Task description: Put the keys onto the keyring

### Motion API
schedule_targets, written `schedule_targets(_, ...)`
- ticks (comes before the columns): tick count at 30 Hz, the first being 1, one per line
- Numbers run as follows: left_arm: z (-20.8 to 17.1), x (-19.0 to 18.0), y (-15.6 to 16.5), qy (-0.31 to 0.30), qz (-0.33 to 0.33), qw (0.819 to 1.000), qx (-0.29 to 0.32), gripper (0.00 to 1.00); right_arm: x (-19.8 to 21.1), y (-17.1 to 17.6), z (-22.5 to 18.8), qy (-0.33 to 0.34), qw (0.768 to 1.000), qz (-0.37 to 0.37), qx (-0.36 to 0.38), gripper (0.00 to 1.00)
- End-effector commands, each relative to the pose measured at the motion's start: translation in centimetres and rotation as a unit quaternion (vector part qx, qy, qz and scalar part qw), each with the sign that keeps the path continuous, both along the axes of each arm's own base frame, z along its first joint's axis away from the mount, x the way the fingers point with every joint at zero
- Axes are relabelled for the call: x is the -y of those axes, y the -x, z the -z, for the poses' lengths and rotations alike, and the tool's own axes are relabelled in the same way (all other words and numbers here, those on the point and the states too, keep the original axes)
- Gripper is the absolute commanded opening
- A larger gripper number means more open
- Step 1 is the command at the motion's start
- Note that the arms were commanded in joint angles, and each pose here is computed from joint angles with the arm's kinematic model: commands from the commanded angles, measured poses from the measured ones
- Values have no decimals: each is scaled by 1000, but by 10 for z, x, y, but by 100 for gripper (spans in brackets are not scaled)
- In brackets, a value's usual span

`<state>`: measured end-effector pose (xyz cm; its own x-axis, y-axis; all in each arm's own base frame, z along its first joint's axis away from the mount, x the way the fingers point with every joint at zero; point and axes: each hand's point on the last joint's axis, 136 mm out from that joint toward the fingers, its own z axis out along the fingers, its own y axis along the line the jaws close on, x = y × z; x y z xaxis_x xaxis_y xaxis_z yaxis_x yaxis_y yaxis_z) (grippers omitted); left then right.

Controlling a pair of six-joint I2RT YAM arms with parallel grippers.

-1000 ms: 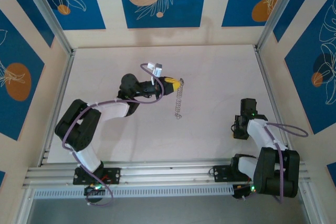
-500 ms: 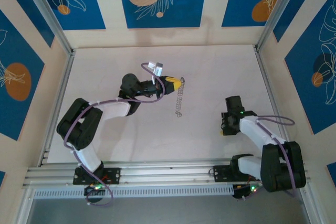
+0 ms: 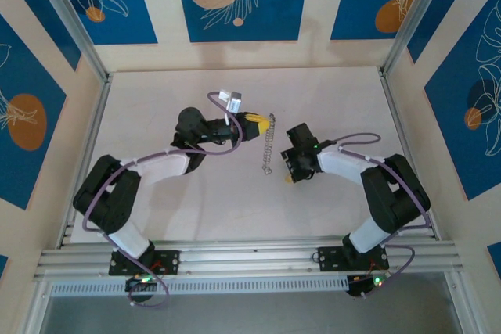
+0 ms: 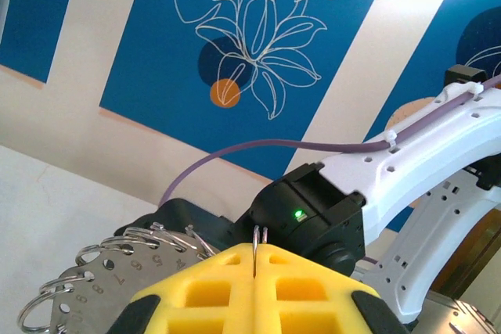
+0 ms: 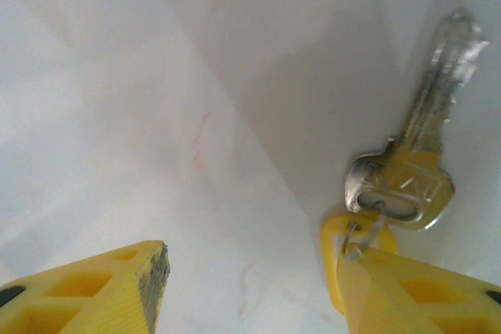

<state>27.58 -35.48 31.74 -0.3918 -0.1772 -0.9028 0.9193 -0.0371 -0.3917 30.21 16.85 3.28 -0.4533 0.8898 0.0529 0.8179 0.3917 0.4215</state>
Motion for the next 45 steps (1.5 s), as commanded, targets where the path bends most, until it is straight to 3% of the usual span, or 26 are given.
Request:
schedule_targets(1,-20,-4,13,0,-12,999,40,0,-5,-6,-20,-8,999,-30,27,60)
schedule_targets(9,-26,-15,20,-42,-53,996,58,0,36,-5,-65,8,992,-38,116,61)
schedule_targets(18,-16,-29,20,-90,-102,988,67,0,51,-12,-80,1,964,-185,192,61)
schedule_targets(28,2,-35,15,-116,-131,983,53,0,34,-7,-42,-24,967,-225,116,37)
schedule_targets(35,11,-39,20,-130,-137,981,52,0,17,-1,-28,5,966,-248,75,31)
schedule_targets(45,12,-38,27,-122,-125,983,59,0,27,16,-19,57,967,-245,31,28)
